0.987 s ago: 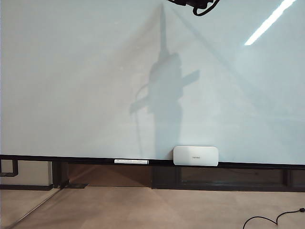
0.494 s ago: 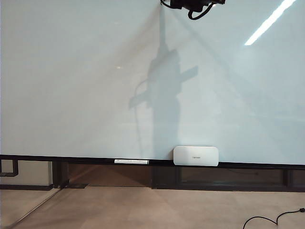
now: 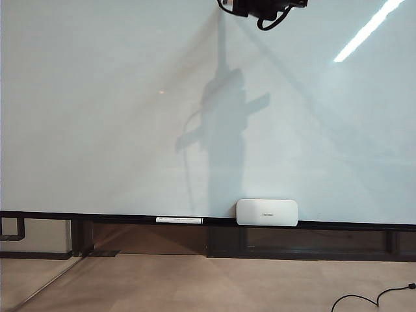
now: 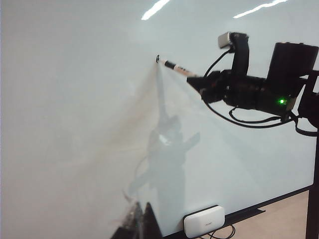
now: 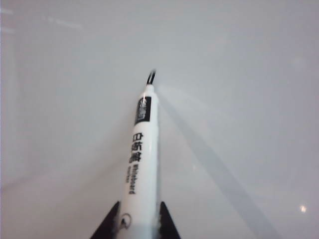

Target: Reach to the right to find the marker pen, pick it up, and write the number 14 on the whiteboard.

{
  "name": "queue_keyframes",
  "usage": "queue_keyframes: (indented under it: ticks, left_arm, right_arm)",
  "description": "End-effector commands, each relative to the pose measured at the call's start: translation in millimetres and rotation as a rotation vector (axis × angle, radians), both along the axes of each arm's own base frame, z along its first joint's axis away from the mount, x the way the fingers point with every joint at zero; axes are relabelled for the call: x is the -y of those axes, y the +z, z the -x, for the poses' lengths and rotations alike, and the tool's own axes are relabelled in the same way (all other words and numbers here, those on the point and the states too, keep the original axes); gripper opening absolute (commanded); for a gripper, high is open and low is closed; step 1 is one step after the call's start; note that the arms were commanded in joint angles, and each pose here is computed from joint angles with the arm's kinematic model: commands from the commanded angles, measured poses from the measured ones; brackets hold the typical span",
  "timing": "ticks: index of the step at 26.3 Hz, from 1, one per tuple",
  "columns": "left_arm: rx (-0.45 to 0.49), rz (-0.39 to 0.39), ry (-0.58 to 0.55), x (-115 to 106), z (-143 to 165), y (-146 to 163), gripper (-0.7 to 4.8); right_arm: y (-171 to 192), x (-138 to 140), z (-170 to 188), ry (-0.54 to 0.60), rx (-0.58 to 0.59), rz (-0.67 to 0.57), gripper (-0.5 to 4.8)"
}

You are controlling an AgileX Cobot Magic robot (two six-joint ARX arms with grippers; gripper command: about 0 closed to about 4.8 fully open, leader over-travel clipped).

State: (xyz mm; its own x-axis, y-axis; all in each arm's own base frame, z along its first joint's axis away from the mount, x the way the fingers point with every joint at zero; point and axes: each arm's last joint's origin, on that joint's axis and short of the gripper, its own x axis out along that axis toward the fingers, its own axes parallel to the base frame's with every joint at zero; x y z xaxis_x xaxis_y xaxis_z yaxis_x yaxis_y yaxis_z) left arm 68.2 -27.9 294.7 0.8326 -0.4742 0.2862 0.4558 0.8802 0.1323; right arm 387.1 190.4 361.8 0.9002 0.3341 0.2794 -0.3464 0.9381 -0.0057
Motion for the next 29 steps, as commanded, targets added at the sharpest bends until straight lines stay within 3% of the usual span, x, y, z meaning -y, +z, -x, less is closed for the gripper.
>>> queue_keyframes:
  ticks: [1,9,19,24,29]
  left_arm:
    - [0.019,0.001,-0.003,-0.2,1.1,2.4,-0.06]
    - [0.032,0.005,-0.003,-0.8,2.9,3.4,-0.06]
    - [0.039,0.008,-0.003,-1.2,4.2,3.7,-0.06]
    - [0.038,0.008,-0.003,-1.2,4.1,3.7,-0.06]
    - [0.028,0.005,-0.003,-1.1,3.8,2.7,-0.06]
  right_arm:
    - [-8.7,-0.5,-2.4,-0.012,-0.096,0.046,-0.02]
    - [-39.5,-3.1,-10.3,-0.051,-0.297,0.11,-0.02]
    - [-68.2,-7.4,-18.9,-0.048,-0.418,0.136,-0.02]
    - [-60.1,-8.1,-12.5,-0.041,-0.415,0.137,-0.02]
    - [-19.4,-13.6,20.8,-0.003,-0.31,0.15,-0.01]
